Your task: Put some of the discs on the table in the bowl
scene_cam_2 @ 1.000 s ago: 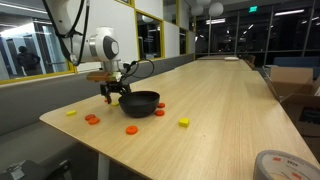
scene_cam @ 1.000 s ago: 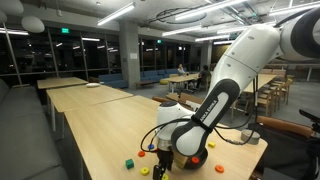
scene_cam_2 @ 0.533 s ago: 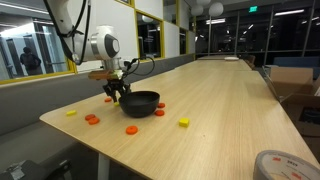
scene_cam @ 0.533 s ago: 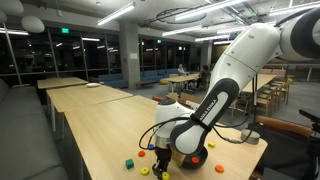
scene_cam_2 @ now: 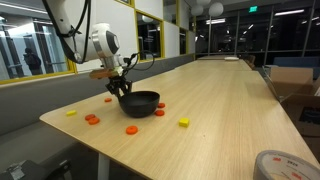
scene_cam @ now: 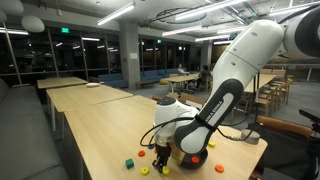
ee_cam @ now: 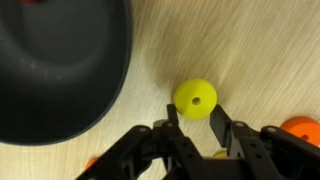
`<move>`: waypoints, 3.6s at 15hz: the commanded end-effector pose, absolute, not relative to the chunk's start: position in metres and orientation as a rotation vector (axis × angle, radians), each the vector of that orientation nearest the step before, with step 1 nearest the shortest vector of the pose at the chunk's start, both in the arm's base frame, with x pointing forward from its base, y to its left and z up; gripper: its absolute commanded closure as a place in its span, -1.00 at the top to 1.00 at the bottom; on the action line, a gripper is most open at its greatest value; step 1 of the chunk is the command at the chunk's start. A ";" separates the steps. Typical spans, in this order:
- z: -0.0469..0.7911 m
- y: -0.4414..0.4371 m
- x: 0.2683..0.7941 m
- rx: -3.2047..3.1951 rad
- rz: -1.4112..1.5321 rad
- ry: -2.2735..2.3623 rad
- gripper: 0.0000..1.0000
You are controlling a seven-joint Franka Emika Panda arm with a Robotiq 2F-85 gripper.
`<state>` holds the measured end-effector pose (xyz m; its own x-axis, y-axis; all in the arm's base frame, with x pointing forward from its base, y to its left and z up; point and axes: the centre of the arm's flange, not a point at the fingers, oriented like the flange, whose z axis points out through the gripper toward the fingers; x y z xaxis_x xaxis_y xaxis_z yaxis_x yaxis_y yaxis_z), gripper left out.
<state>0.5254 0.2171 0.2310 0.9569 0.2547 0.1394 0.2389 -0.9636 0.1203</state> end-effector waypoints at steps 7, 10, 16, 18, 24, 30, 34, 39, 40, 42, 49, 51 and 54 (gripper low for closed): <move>0.329 0.181 0.533 2.844 0.577 0.146 -0.54; 0.338 0.156 0.535 2.732 0.513 0.029 -0.54; 0.316 0.116 0.528 2.628 0.205 -0.064 -0.53; 0.309 0.116 0.525 2.673 0.142 -0.046 -0.53; 0.309 0.123 0.520 2.814 0.060 -0.028 0.72; 0.328 0.181 0.505 3.045 0.150 0.083 1.00; 0.317 0.232 0.491 3.184 0.152 0.175 0.98; 0.286 0.278 0.478 3.265 0.030 0.288 1.00; 0.280 0.286 0.478 3.257 0.013 0.308 1.00; 0.267 0.299 0.480 3.230 0.002 0.344 1.00; 0.247 0.319 0.496 3.155 0.084 0.448 1.00; 0.242 0.319 0.502 3.126 0.106 0.472 1.00; 0.235 0.314 0.512 3.112 0.128 0.482 1.00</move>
<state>0.4953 0.3083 0.2393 0.9518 0.3032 0.0473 0.3041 -0.9525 -0.0146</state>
